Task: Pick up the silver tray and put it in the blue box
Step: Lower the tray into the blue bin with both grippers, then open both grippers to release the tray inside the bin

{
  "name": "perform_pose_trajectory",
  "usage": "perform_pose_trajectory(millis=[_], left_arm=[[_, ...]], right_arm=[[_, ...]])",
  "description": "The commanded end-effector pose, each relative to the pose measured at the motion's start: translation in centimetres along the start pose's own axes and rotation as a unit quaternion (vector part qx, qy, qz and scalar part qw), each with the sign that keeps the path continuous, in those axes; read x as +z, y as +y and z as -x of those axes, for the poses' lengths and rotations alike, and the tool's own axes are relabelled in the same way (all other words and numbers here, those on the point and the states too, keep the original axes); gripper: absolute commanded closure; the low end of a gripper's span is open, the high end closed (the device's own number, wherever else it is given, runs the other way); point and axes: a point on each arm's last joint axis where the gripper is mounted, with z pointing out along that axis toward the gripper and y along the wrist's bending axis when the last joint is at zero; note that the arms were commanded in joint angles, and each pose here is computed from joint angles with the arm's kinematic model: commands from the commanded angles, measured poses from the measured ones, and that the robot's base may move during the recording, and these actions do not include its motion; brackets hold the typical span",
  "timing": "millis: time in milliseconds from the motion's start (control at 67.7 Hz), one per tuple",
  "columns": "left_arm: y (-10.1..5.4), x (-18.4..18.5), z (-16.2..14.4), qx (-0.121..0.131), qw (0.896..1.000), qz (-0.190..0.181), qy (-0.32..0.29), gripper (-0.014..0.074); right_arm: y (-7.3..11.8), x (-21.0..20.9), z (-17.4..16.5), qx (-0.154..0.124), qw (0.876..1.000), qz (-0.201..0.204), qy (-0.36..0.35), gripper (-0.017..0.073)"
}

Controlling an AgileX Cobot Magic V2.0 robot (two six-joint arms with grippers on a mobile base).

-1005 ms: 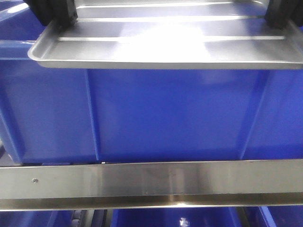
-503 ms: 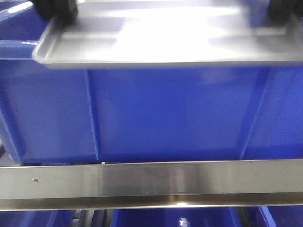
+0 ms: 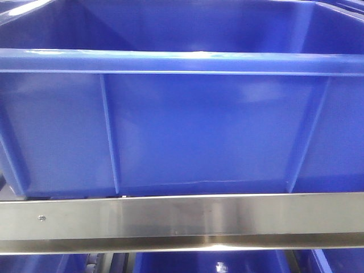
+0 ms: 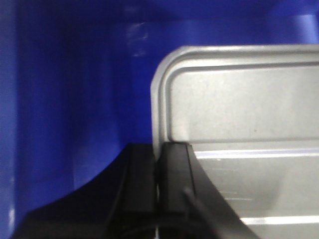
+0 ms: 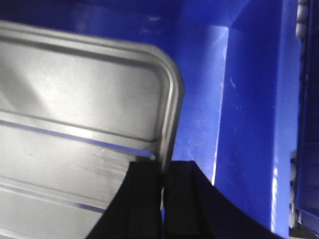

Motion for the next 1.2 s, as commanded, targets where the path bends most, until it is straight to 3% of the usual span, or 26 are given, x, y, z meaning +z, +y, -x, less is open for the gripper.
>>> perform_pose_trajectory(millis=[0,266,488,680,916,1035,1182], left_arm=[[0.1,0.4,1.5,0.01,0.999,-0.01,-0.046,0.0699],[-0.2,6.9,2.0,0.012,0.999,0.008,-0.032,0.0699],[-1.0,11.6,1.0,0.035,0.999,0.031,-0.003,0.0699],[-1.4,14.4,-0.1,0.046,0.998,0.046,0.024,0.0699],[-1.5,15.3,-0.5,0.054,0.997,0.048,0.034,0.0678],[-1.5,15.4,-0.3,0.053,0.997,0.037,0.03,0.0554],[-1.5,15.6,-0.3,0.025,0.999,0.015,0.041,0.0281]], right_arm=[[-0.3,0.5,1.8,-0.006,0.999,-0.005,-0.049,0.0502],[-0.4,7.8,2.8,-0.003,0.999,-0.043,0.001,0.0502],[0.0,13.2,2.6,-0.013,0.998,-0.057,0.038,0.0502],[0.4,15.7,2.1,-0.028,0.995,-0.071,0.059,0.0502],[0.4,16.3,2.0,-0.03,0.995,-0.073,0.063,0.0496],[0.4,16.3,2.0,-0.03,0.995,-0.074,0.063,0.0386],[0.4,16.3,2.0,-0.03,0.994,-0.076,0.067,0.0133]])
